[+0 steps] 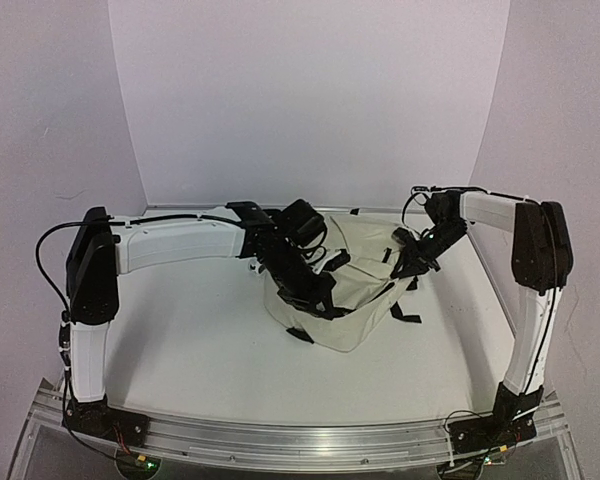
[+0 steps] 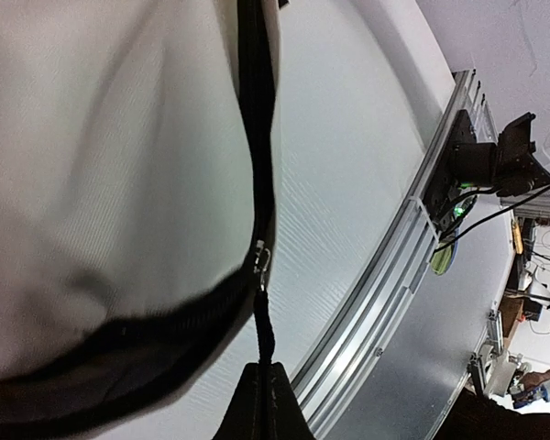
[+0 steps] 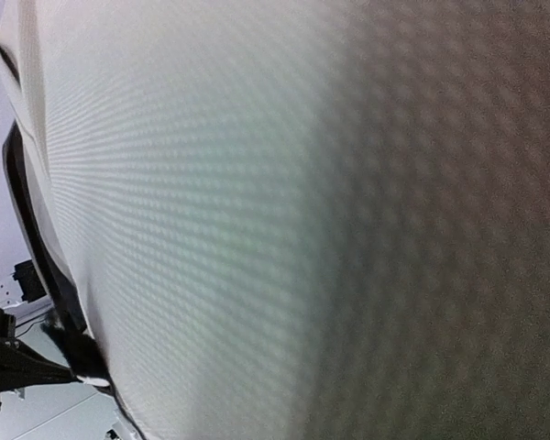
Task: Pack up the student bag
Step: Zip the student bag at the center of the board.
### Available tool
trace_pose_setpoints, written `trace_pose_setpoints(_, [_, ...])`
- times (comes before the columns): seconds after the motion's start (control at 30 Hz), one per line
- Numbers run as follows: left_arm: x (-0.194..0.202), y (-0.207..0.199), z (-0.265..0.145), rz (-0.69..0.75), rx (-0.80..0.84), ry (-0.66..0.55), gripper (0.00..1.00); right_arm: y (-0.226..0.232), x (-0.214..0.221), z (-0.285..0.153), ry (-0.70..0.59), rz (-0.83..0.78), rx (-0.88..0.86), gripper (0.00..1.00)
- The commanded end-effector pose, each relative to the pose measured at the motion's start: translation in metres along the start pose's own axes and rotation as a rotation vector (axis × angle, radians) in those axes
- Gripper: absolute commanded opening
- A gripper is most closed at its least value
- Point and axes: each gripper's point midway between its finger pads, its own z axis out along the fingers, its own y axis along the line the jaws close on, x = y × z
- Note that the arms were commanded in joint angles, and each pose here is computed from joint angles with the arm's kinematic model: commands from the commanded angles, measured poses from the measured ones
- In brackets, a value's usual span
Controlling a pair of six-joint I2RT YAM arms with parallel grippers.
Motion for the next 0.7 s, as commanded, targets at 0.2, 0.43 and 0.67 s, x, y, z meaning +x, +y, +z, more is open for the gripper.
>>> trace_pose_setpoints(0.2, [-0.076, -0.032, 0.004, 0.140, 0.060, -0.120, 0.00, 0.007, -0.009, -0.046, -0.077, -0.099, 0.028, 0.72])
trace_pose_setpoints(0.43, [-0.096, -0.040, 0.006, 0.167, 0.094, -0.181, 0.00, 0.047, 0.081, -0.049, 0.061, -0.031, -0.175, 0.88])
trace_pose_setpoints(0.67, [-0.091, -0.043, 0.005, 0.175, 0.107, -0.171, 0.00, 0.073, 0.094, -0.019, 0.142, 0.014, -0.306, 0.82])
